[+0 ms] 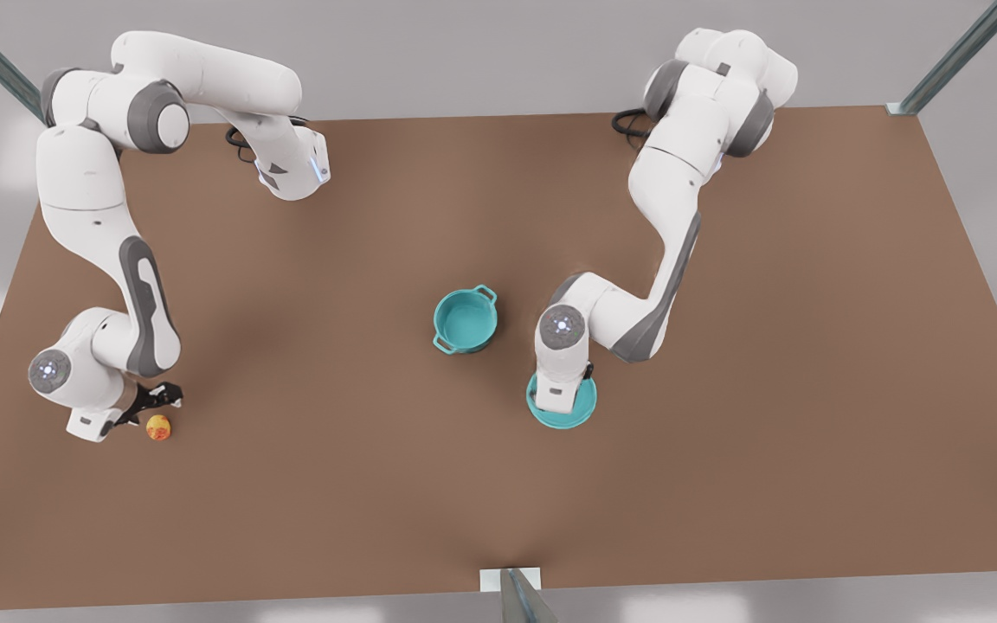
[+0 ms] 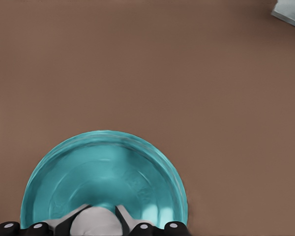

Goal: Open the pot lid and put the potato into the pot

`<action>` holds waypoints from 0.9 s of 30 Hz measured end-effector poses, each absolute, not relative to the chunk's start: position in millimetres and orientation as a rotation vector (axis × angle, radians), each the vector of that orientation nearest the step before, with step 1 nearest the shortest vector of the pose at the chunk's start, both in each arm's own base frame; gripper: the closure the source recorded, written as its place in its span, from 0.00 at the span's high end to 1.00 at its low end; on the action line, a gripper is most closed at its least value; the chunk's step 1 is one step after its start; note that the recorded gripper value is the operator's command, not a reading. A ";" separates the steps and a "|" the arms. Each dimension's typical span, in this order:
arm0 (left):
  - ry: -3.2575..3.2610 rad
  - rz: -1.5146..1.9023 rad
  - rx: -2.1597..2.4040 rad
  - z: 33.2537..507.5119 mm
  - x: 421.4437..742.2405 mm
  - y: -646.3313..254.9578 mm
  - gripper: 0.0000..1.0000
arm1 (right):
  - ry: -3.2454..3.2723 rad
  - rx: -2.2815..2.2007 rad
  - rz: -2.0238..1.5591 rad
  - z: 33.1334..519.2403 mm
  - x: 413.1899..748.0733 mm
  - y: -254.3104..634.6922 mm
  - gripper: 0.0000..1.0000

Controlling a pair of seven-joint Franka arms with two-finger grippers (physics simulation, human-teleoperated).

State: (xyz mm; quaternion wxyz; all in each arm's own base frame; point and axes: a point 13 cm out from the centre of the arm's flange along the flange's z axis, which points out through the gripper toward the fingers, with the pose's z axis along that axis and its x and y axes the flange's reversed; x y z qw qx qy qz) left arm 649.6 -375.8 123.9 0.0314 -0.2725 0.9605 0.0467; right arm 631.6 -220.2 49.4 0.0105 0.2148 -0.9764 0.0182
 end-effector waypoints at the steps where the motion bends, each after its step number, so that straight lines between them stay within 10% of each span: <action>1: 2.976 0.152 -0.860 107.5 655.7 -358.6 0.32 | -3.050 0.673 0.060 49.8 633.8 -222.2 1.00; 2: 2.996 0.158 -0.857 92.0 656.5 -351.2 0.33 | -3.052 0.677 0.063 50.6 635.7 -223.6 1.00; 3: 3.014 0.161 -0.843 80.2 655.7 -347.9 0.99 | -3.052 0.681 0.064 50.8 636.5 -224.3 1.00; 9: 3.044 0.119 -0.729 128.6 681.4 -320.7 1.00 | -3.055 0.712 0.074 50.2 646.6 -225.9 1.00; 11: 2.989 0.023 -0.888 232.0 723.7 -209.7 1.00 | -3.055 0.722 0.077 49.1 650.2 -225.8 1.00; 15: 2.941 -0.075 -0.949 392.2 655.1 -65.5 1.00 | -3.053 0.742 0.065 46.2 653.8 -216.3 1.00; 27: 3.162 -0.077 -0.485 414.6 611.4 -65.6 1.00 | -3.062 0.749 0.031 38.4 659.8 -207.5 0.92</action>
